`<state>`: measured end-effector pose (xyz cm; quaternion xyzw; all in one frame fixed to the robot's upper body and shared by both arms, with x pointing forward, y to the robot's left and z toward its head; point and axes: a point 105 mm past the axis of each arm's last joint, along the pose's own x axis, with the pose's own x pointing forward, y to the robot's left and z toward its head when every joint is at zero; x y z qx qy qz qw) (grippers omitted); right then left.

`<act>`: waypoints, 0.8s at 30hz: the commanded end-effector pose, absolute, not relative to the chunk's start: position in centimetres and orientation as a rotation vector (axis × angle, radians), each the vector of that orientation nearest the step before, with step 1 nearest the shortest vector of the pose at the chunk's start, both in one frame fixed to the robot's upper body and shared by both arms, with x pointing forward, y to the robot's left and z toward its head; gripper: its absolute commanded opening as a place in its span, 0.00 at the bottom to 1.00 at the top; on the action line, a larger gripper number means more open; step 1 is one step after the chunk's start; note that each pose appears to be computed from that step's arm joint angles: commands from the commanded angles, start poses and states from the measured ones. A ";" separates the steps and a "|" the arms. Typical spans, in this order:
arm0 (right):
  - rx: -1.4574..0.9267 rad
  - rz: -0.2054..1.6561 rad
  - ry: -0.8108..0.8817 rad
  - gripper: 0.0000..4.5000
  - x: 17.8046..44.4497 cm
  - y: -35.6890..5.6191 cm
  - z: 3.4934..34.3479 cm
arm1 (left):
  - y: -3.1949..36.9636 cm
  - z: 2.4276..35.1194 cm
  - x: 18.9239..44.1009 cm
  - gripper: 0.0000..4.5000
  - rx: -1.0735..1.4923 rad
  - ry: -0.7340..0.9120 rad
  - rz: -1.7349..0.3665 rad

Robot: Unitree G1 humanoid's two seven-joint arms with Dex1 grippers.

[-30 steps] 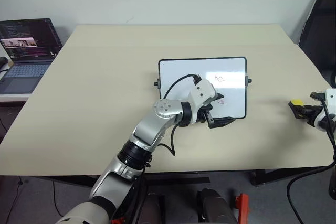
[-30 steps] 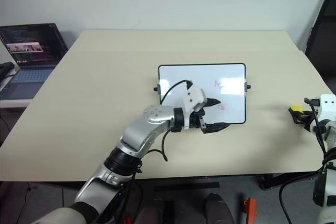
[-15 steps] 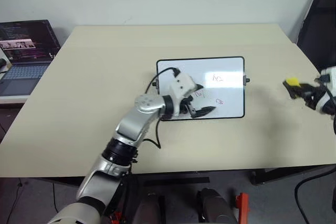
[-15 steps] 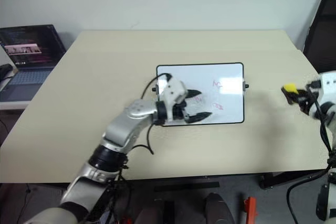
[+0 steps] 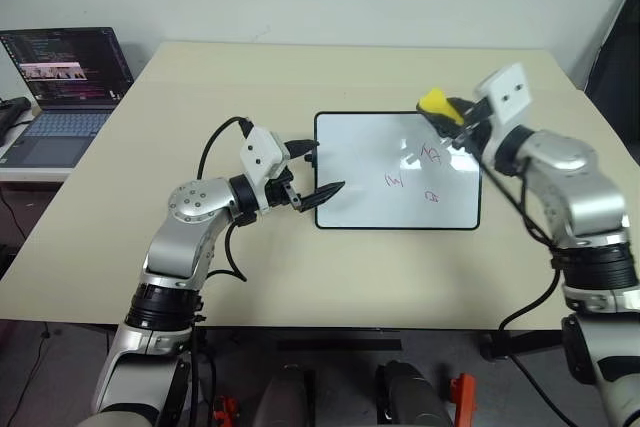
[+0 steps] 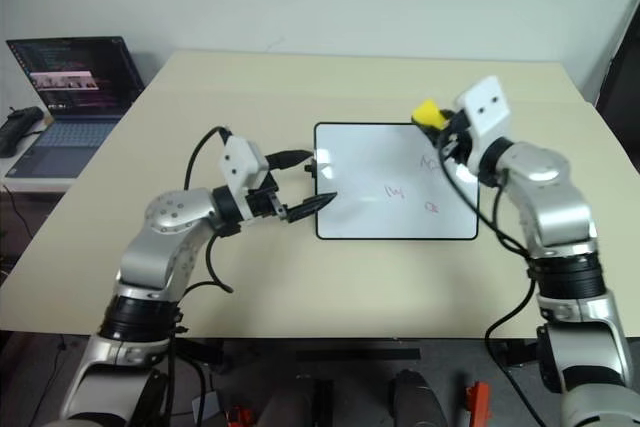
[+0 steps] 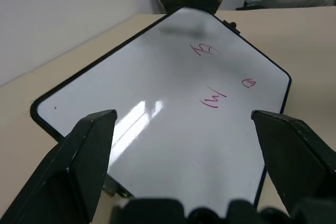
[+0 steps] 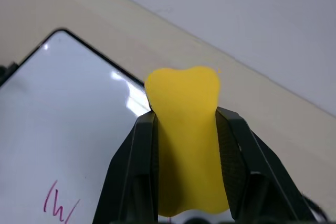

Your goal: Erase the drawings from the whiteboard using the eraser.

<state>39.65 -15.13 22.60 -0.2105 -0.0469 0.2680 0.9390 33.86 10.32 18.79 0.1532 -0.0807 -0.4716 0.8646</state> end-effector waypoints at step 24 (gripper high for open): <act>-0.528 0.665 0.093 0.25 39.1 -14.5 11.7 | 9.9 18.7 31.2 1.00 0.321 -0.134 -1.102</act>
